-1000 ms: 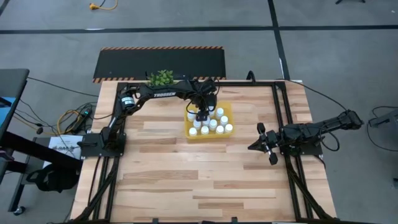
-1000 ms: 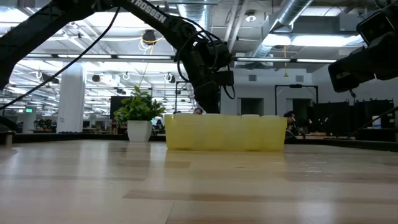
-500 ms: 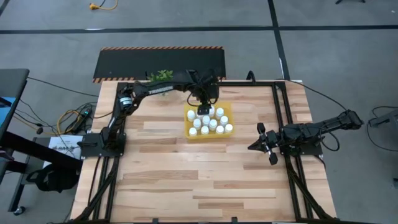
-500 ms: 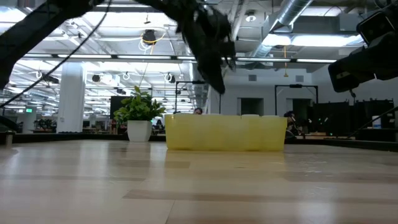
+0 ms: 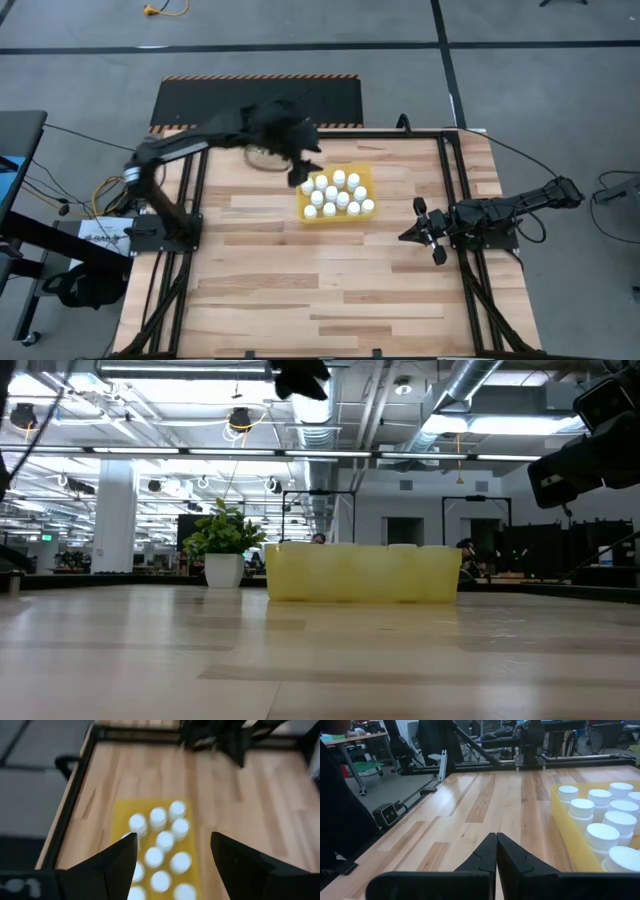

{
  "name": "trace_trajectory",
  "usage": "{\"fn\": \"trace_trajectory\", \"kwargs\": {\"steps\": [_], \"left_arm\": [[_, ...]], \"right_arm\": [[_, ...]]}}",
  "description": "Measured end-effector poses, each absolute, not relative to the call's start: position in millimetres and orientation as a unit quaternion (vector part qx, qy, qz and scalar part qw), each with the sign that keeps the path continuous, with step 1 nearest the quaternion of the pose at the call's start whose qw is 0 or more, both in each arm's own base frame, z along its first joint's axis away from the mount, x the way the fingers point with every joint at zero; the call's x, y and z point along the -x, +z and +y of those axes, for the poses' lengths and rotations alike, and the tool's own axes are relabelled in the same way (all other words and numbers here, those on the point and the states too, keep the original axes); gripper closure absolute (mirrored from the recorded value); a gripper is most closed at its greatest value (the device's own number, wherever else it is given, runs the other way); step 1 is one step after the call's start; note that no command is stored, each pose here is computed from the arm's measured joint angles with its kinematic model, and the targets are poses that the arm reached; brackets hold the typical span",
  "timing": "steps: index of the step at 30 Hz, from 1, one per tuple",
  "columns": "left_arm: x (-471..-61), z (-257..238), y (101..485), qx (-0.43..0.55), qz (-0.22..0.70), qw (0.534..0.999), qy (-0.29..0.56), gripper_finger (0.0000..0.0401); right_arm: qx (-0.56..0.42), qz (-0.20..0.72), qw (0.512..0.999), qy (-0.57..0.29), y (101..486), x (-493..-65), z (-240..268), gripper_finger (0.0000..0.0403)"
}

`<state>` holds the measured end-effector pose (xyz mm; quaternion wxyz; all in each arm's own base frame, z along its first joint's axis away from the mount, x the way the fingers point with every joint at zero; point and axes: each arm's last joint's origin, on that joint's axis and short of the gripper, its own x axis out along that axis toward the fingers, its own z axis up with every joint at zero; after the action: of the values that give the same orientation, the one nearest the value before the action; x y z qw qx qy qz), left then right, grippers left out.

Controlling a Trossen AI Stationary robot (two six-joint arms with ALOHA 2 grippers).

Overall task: Pick and place pill bottles into a basket
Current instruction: Return to Home Position

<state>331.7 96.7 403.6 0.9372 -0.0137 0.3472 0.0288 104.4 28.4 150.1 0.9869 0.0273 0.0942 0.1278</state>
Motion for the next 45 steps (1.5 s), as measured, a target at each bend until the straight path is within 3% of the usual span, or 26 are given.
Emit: {"fn": "trace_trajectory", "kwargs": {"steps": [9,24,33,40,45], "left_arm": [[-256.9,49.3,352.7,0.016,0.210,0.977,0.041,0.0160],[-151.9,15.9,236.7,0.051,0.073,0.992,-0.083,0.0160],[-128.2,10.6,193.7,0.056,0.018,0.996,-0.061,0.0160],[-127.6,10.5,167.4,0.037,0.049,0.998,0.005,0.0160],[-125.9,9.3,155.5,0.029,0.070,0.997,-0.013,0.0160]], "right_arm": [[-0.027,0.094,0.987,0.128,150.1,-104.3,28.4,0.0401],[-0.027,0.094,0.987,0.128,150.0,-104.3,28.4,0.0401],[-0.027,0.094,0.987,0.128,150.1,-104.3,28.4,0.0401],[-0.027,0.094,0.987,0.128,150.1,-104.3,28.4,0.0401],[-0.027,0.094,0.987,0.128,150.0,-104.3,28.4,0.0401]]}}
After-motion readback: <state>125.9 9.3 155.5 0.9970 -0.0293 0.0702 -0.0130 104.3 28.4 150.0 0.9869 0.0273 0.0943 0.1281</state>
